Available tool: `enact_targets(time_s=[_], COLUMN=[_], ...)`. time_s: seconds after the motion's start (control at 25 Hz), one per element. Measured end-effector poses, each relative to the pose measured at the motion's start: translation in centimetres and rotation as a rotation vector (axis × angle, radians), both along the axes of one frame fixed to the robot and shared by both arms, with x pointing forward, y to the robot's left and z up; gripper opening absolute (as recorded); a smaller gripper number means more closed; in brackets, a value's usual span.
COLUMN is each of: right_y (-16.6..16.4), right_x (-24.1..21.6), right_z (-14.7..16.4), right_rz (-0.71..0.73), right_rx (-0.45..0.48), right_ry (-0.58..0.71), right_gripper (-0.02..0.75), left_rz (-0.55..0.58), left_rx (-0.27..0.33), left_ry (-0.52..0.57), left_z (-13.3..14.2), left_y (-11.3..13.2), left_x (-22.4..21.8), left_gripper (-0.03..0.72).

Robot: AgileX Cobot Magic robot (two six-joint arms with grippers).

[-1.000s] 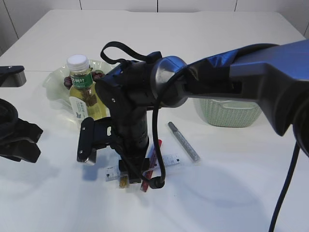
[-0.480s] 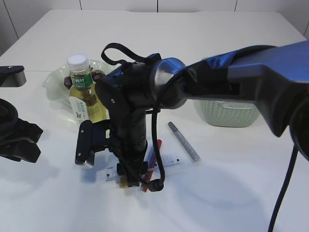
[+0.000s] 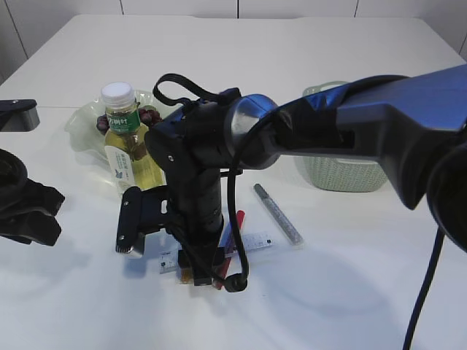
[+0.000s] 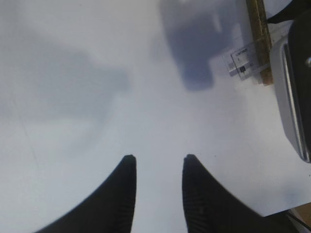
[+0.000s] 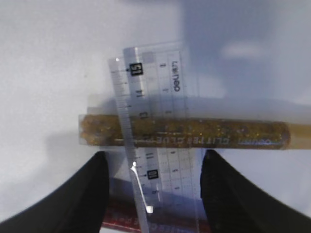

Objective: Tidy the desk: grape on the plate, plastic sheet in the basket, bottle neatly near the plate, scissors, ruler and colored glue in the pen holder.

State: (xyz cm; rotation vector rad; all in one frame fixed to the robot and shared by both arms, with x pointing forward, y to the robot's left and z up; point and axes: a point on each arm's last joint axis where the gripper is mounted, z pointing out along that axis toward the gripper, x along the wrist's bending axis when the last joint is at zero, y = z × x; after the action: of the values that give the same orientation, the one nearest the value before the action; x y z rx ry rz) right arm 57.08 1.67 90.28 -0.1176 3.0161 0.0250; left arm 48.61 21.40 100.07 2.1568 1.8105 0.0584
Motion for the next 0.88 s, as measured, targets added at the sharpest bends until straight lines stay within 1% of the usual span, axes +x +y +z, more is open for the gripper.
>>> enact_targets(time_s=[0.08, 0.24, 0.28, 0.72, 0.8, 0.88], right_y=[0.0, 0.0, 0.0, -0.1, -0.3, -0.5], right_x=[0.0, 0.0, 0.0, 0.1, 0.0, 0.1], right_z=[0.0, 0.0, 0.0, 0.0, 0.7, 1.8], right_rz=[0.000, 0.000, 0.000, 0.008, 0.003, -0.018], right_rx=[0.000, 0.000, 0.000, -0.015, -0.012, 0.018], right_ry=[0.000, 0.000, 0.000, -0.008, -0.009, -0.004], right_gripper=[0.434, 0.309, 0.300, 0.290, 0.290, 0.290], left_rz=[0.000, 0.000, 0.000, 0.000, 0.000, 0.000], left_rx=[0.000, 0.000, 0.000, 0.000, 0.000, 0.000], left_ry=[0.000, 0.000, 0.000, 0.002, 0.001, 0.002], left_z=[0.0, 0.0, 0.0, 0.0, 0.0, 0.0], left_y=[0.0, 0.0, 0.0, 0.0, 0.0, 0.0], left_x=[0.0, 0.0, 0.0, 0.0, 0.0, 0.0], left_gripper=[0.239, 0.239, 0.239, 0.239, 0.239, 0.239])
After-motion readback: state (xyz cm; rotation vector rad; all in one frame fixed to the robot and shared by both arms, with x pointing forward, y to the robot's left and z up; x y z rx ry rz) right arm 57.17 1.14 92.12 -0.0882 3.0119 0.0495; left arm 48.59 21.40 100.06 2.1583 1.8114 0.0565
